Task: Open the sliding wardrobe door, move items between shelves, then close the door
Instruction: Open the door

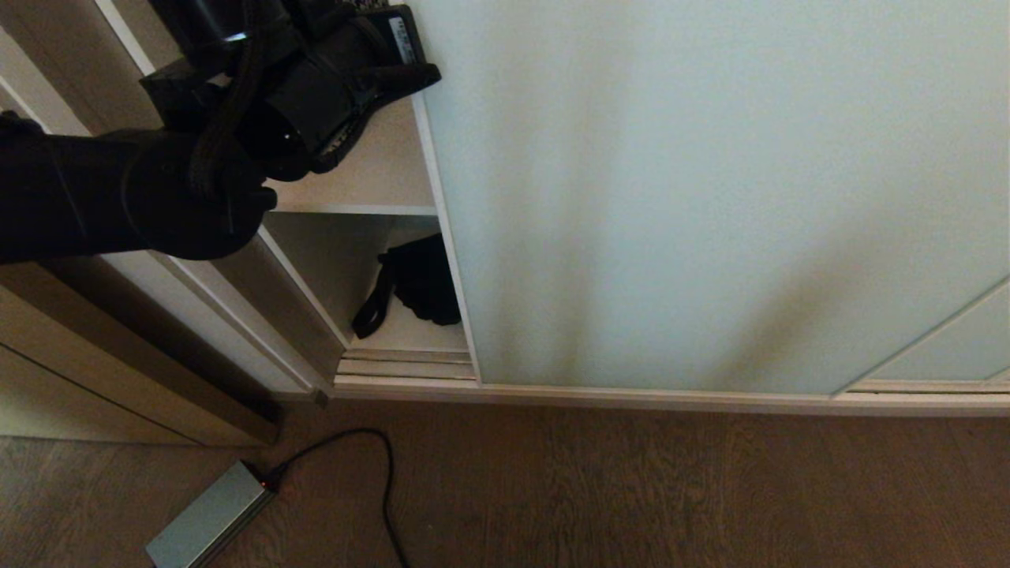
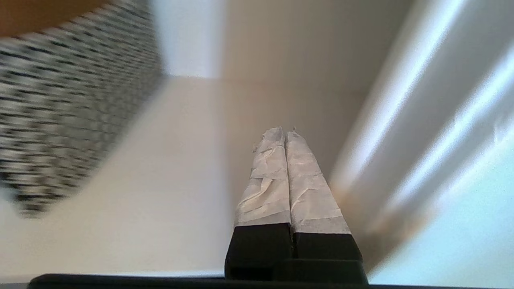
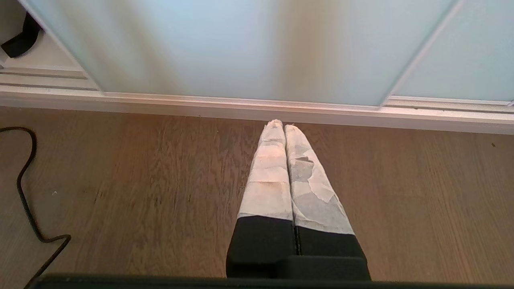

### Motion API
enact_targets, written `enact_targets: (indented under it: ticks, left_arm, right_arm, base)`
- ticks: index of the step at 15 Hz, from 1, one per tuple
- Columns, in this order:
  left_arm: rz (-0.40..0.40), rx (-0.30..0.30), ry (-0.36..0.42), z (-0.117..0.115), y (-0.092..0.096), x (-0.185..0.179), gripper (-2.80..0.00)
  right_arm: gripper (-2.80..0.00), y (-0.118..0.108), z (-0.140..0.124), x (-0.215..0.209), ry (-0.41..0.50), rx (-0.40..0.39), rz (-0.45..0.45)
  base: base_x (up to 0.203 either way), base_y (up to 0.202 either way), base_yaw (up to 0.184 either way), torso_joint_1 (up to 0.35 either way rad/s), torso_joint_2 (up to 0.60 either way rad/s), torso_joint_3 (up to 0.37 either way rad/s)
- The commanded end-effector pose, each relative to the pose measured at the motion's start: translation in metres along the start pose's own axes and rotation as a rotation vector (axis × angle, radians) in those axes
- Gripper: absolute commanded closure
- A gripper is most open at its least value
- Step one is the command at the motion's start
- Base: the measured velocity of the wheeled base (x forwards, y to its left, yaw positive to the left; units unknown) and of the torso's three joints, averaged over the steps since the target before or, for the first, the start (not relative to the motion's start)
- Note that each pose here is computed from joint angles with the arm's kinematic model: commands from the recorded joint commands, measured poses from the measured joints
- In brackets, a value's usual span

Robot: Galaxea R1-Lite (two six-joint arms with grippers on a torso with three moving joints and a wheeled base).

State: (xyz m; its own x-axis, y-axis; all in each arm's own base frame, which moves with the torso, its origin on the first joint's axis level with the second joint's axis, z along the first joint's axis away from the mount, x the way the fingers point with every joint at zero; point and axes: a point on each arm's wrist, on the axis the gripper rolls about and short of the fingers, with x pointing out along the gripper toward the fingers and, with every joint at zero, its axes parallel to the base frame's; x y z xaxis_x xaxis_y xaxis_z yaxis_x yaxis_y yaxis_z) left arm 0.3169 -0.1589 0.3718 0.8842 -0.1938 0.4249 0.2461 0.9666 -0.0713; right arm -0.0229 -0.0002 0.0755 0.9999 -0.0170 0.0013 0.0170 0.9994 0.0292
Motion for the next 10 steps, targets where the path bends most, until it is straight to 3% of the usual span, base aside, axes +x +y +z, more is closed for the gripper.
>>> enact_targets:
  ticks: [1, 6, 9, 10]
  left_arm:
    - [-0.046, -0.016, 0.020, -0.008, -0.020, -0.002, 0.00]
    - [-0.122, -0.028, 0.062, -0.027, -0.063, -0.008, 0.00]
    - [-0.065, -0.043, 0.023, -0.015, -0.056, -0.006, 0.00]
    - [-0.007, -0.031, 0.006, -0.011, -0.040, -0.002, 0.00]
  right_arm:
    - [0.00, 0.000, 0.000, 0.000, 0.002, 0.000, 0.000]
    - [0.00, 0.000, 0.000, 0.000, 0.001, 0.000, 0.000]
    - [0.00, 0.000, 0.000, 0.000, 0.001, 0.000, 0.000]
    - [0.00, 0.000, 0.000, 0.000, 0.003, 0.000, 0.000]
  base:
    - [0.000, 0.000, 0.000, 0.000, 0.00, 0.000]
    - [0.000, 0.000, 0.000, 0.000, 0.00, 0.000]
    - [0.000, 0.000, 0.000, 0.000, 0.00, 0.000]
    - [0.000, 0.000, 0.000, 0.000, 0.00, 0.000]
